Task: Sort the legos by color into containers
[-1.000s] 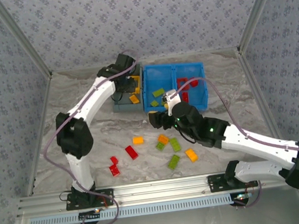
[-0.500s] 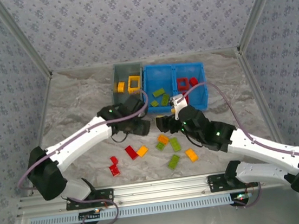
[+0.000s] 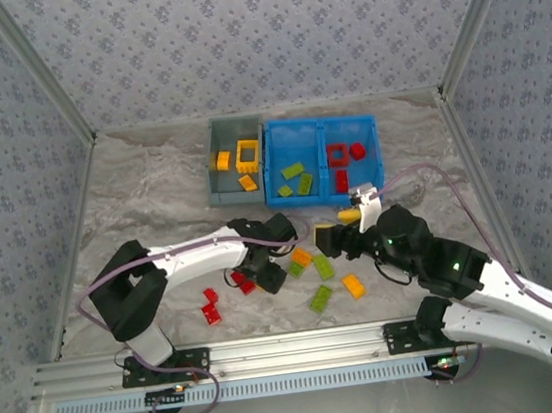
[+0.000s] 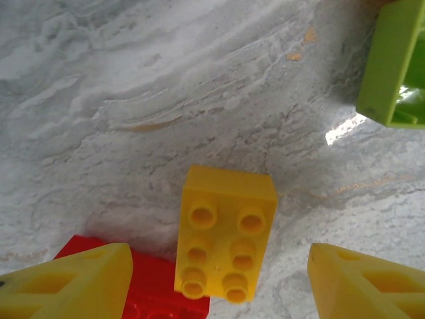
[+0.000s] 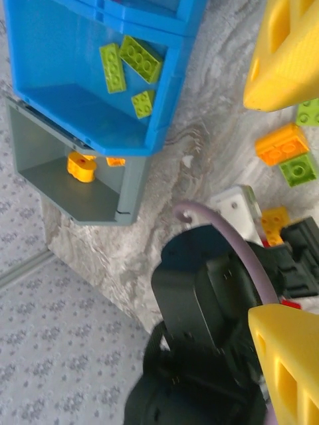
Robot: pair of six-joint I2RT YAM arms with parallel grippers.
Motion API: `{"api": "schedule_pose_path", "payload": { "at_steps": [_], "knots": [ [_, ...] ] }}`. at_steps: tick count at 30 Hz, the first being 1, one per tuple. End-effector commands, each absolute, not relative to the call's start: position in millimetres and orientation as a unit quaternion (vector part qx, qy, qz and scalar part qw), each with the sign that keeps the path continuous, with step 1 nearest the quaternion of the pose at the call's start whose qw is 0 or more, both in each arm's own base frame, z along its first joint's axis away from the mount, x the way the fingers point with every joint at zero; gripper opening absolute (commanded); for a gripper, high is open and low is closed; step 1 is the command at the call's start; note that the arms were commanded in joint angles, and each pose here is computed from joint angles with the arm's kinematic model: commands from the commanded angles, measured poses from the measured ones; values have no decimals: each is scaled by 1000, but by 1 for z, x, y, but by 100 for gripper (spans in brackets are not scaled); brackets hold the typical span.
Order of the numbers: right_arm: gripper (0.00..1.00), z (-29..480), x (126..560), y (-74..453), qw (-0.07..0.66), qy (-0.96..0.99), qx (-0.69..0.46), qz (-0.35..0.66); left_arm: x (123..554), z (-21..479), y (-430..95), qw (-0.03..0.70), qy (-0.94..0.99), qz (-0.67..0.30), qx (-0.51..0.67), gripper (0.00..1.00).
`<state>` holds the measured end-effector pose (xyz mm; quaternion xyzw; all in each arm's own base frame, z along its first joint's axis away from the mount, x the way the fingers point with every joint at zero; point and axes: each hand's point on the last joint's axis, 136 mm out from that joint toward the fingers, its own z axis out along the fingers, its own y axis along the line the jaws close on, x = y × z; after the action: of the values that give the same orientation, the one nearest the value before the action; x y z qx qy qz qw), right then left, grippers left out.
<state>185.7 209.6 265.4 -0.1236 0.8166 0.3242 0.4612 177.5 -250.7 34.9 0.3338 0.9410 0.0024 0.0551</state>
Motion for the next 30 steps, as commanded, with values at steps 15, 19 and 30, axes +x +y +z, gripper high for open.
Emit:
{"api": "schedule_pose_path", "payload": {
  "at_steps": [15, 19, 30],
  "knots": [
    [78, 247, 164, 200, 409, 840, -126, 334, 189, 24, -252, 72, 944, 33, 320, 29],
    [78, 251, 165, 205, 408, 839, -135, 335, 206, 63, -251, 122, 949, 24, 289, 27],
    [76, 266, 186, 269, 413, 829, -191, 326, 330, 173, -206, 202, 972, -62, 106, 29]
  ]
}}
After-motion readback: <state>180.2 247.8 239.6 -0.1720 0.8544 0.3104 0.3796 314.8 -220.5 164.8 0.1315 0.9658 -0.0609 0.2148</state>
